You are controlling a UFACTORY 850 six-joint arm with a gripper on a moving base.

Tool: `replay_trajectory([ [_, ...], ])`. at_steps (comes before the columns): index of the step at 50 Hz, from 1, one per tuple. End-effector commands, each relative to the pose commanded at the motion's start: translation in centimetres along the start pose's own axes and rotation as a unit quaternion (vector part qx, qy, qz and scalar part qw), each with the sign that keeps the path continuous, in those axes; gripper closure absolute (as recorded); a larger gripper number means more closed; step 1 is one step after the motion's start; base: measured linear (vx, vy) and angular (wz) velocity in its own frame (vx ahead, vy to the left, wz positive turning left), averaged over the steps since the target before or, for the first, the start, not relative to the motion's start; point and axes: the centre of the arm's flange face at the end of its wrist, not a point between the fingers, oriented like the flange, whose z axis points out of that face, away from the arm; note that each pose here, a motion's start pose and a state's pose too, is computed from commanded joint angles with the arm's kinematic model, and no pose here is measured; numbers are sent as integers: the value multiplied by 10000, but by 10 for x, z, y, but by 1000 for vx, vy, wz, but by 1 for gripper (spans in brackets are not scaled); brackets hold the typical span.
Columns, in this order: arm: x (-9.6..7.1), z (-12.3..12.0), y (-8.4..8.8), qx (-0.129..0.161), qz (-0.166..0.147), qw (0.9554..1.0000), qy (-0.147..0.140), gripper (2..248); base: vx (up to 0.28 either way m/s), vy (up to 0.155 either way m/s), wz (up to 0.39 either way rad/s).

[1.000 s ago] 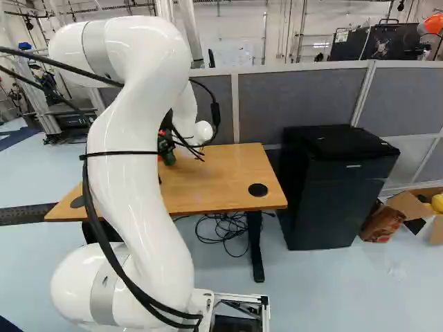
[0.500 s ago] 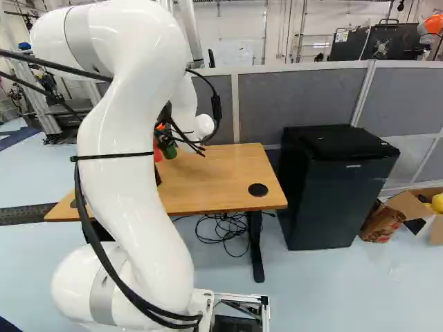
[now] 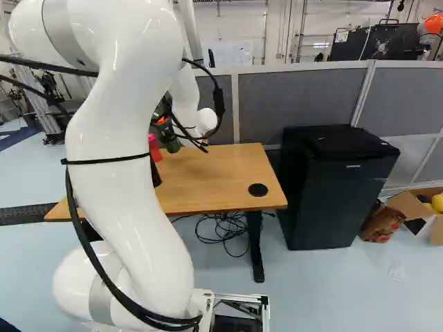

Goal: Pick up the green bottle from the table

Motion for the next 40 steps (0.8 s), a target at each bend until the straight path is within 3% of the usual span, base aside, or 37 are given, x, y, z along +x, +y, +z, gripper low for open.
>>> replay_trajectory([
  [40,28,-56,16,-496,-219,9985,38,137,0,0,0],
])
